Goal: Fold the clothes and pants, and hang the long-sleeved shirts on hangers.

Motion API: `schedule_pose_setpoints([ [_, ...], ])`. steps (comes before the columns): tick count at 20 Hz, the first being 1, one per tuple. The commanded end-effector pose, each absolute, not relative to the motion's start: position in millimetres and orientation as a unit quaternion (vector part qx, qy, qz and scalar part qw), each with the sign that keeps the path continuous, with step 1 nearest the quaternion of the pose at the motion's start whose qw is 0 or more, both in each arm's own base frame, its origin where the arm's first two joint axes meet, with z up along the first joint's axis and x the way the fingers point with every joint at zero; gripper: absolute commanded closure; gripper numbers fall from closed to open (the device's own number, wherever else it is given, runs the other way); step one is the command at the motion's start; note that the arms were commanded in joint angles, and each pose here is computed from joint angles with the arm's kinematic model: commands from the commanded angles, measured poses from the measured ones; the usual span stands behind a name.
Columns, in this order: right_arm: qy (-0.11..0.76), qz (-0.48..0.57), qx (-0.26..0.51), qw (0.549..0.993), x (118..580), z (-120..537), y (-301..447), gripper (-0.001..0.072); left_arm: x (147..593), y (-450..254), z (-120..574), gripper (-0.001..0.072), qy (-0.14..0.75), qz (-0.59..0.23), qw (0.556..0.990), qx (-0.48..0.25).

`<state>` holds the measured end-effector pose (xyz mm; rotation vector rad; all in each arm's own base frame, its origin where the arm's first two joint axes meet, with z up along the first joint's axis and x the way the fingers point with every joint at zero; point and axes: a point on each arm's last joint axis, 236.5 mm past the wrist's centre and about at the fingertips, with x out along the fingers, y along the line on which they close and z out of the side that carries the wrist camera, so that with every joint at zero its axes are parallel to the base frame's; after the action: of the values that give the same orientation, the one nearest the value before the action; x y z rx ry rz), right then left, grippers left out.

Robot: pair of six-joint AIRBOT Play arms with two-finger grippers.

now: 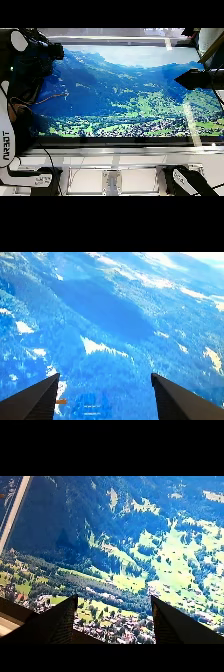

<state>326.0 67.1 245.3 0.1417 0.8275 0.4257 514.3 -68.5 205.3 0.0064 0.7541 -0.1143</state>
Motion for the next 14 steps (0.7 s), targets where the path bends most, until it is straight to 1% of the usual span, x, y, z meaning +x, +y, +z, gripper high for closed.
schedule_pose_setpoints([
  [1,0.398,0.205,0.068,0.891,326,246,67,0.0212,514,-69,205,0.0056,0.368,-0.056,0.928,0.003],
  [11,0.398,0.205,0.068,0.891,326,246,67,0.0211,515,-68,205,0.0057,0.369,-0.056,0.928,0.003],
  [14,0.398,0.205,0.068,0.891,326,246,67,0.0211,532,-71,208,0.0056,0.339,-0.058,0.939,0.000],
])
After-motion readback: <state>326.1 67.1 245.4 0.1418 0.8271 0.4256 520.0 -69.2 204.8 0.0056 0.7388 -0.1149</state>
